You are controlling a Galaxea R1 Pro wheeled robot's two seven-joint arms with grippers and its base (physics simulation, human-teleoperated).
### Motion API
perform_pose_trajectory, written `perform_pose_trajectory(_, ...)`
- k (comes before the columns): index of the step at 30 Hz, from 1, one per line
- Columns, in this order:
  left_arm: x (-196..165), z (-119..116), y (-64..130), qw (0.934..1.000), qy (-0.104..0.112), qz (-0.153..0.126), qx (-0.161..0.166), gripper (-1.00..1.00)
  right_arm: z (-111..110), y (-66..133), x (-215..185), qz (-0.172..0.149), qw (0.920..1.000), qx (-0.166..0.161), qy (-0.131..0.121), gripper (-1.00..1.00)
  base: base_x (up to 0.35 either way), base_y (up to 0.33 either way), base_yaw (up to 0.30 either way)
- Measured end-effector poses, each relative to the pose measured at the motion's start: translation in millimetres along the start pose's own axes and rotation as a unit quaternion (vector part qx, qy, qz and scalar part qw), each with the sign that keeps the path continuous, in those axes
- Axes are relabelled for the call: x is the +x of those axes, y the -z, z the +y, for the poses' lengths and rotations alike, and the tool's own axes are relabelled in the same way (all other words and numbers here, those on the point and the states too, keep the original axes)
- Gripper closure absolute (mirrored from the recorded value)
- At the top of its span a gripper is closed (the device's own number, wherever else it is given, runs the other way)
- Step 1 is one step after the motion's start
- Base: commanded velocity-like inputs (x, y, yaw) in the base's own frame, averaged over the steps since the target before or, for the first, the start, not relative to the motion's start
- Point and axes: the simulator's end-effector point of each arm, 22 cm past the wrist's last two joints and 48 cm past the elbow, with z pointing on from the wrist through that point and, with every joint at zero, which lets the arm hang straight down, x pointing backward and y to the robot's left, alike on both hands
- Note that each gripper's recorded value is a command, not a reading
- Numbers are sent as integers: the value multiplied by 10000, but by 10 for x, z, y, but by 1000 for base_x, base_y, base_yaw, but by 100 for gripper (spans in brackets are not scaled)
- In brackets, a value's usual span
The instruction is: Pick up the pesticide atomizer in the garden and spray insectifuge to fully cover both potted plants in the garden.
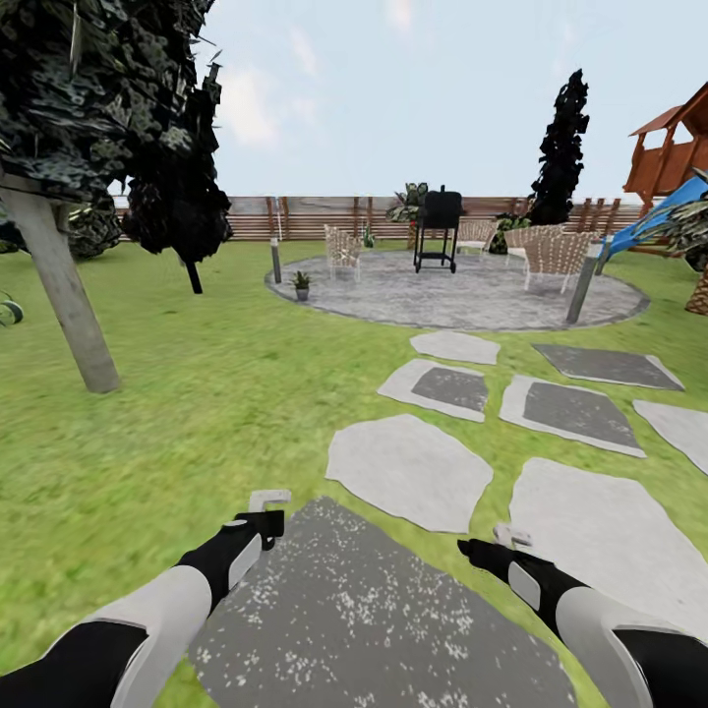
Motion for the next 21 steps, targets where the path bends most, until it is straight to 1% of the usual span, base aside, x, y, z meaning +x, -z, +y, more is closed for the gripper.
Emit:
perform_pose_trajectory(8,-60,-3,36,10000,2,-55,3,100,24,32,-49,-47,10000,-21,4,-100,334,0,0)
perform_pose_trajectory(21,-63,-12,39,10000,-4,-59,6,100,47,34,-56,-54,10000,-62,11,-100,326,0,0)
